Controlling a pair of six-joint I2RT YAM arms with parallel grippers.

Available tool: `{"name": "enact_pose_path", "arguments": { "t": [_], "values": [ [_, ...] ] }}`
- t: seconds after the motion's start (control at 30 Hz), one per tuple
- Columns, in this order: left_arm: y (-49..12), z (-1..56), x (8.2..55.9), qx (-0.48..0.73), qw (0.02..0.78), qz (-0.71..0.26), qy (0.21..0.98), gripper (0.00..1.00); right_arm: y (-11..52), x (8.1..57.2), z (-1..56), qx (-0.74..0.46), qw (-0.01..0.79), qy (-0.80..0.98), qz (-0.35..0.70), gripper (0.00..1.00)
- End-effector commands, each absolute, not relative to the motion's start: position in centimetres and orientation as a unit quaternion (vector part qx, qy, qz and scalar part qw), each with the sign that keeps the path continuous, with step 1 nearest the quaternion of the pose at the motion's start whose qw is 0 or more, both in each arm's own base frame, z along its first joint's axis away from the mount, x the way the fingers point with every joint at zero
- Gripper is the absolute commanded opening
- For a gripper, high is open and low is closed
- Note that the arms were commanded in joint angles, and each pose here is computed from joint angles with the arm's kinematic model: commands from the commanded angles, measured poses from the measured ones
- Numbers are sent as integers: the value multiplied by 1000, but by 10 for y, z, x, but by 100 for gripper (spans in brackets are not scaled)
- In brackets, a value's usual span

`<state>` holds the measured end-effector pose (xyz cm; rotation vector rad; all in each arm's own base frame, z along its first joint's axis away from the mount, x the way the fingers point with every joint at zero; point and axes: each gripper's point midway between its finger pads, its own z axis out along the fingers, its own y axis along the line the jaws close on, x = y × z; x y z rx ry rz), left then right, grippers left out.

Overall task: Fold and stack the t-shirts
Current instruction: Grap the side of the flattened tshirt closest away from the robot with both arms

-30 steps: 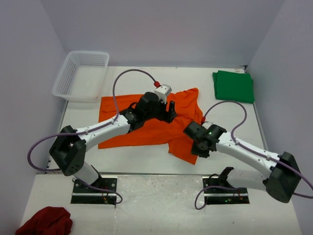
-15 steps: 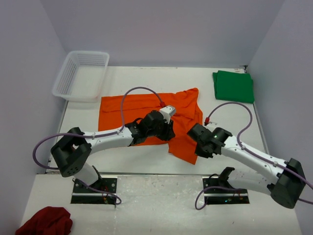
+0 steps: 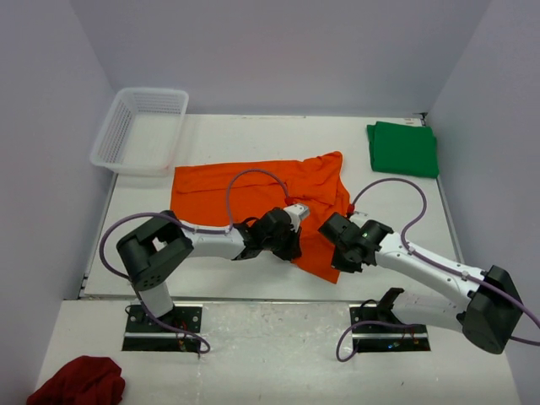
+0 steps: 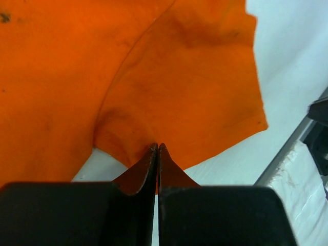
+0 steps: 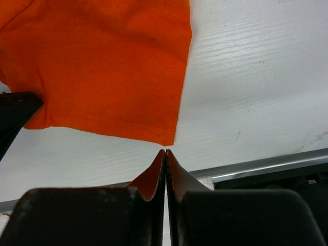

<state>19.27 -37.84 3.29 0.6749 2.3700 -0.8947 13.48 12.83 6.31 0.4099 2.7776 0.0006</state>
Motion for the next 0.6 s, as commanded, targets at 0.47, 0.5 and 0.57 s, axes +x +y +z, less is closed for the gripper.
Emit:
{"name": "enact_pose_path", "arguments": {
  "t": [0.47, 0.5, 0.57],
  "values": [
    [-344, 8, 172, 210, 230, -290, 905, 0, 151, 121, 39, 141, 131, 980, 59, 33],
    [-343, 9, 172, 210, 232, -288, 905, 0, 151, 119, 35, 141, 129, 980, 59, 35],
    [-338, 10, 173, 210, 236, -281, 906, 0, 152, 115, 32, 141, 125, 980, 58, 40]
  ]
}}
